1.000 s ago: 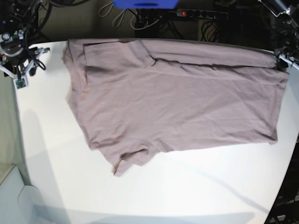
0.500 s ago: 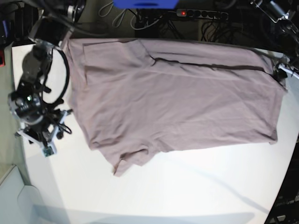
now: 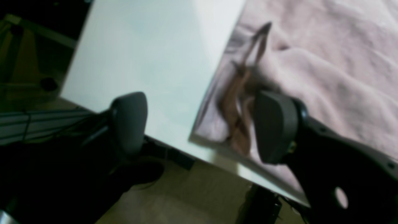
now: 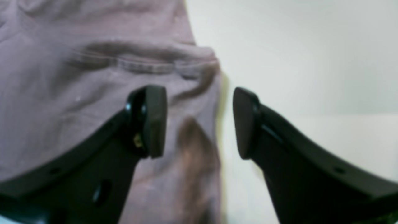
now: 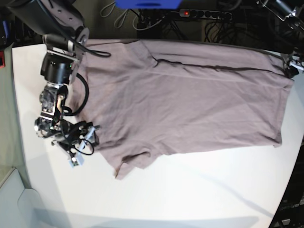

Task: Layout the t-shirt on the table in an organized manner, then fold the t-shirt properly
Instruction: 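Move both grippers to the hem corners and grasp the hem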

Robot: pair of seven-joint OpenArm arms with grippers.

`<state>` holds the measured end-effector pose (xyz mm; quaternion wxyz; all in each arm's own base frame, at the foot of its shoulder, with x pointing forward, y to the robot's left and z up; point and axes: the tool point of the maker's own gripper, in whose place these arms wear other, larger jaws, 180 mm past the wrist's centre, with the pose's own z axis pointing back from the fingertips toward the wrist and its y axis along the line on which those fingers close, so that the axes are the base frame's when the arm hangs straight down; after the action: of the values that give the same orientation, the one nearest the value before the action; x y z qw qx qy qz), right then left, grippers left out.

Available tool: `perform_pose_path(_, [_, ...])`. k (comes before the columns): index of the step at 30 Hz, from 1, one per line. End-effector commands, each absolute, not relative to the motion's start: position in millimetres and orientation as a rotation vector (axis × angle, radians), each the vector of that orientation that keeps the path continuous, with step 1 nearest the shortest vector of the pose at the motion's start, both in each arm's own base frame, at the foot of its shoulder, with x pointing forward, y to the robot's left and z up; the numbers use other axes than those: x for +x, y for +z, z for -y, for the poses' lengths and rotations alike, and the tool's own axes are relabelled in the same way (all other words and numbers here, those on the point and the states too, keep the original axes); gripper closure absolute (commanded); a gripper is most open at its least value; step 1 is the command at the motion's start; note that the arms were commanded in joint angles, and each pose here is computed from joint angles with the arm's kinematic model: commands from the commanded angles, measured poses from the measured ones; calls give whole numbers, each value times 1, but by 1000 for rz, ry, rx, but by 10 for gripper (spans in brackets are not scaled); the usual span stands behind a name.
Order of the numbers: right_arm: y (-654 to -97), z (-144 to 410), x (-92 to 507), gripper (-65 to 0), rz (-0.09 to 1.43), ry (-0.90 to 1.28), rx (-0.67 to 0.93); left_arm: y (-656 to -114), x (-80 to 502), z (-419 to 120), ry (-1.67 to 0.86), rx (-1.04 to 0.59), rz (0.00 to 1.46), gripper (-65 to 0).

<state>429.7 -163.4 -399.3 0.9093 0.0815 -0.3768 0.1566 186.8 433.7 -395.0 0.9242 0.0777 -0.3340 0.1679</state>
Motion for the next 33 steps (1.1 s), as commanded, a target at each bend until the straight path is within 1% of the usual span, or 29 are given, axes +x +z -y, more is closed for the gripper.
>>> perform_pose_path(1, [-375,166,450,-346,873,313,173,-374,203,-444,335,184,757,-521])
perform_pose_path(4, [-381,165,451,-344,889,300,197,-371,205,-445,336,186,764,-521])
perform_pose_path(7, [-393,164,447,-336,873,289,218,-371,206,-446,337,186,765,-521])
perform_pose_path(13, [-404,160,443,-240,876,272,250,-357,223,-453,338,193,813,-521])
perform_pose_path(15, [-409,160,440,-198,863,268,257,-349,226,-459,333,206,825,-521])
perform_pose_path(16, [-410,163,440,-164,859,267,252,-345,230,-460,333,208,836,-521])
perform_pose_path(19, [-411,168,439,-29,854,266,243,-333,245,-462,336,207,879,-521])
perform_pose_path(20, [-411,170,439,0,854,266,240,-326,249,-466,334,216,895,-521])
perform_pose_path(26, [-410,184,438,0,850,265,215,-296,277,-476,334,222,980,-521])
perform_pose_path(30, [-418,184,429,0,831,264,214,-289,303,-480,374,163,1059,-521])
perform_pose_path(33, [-422,186,423,0,826,266,208,-295,336,-468,346,88,1087,-521])
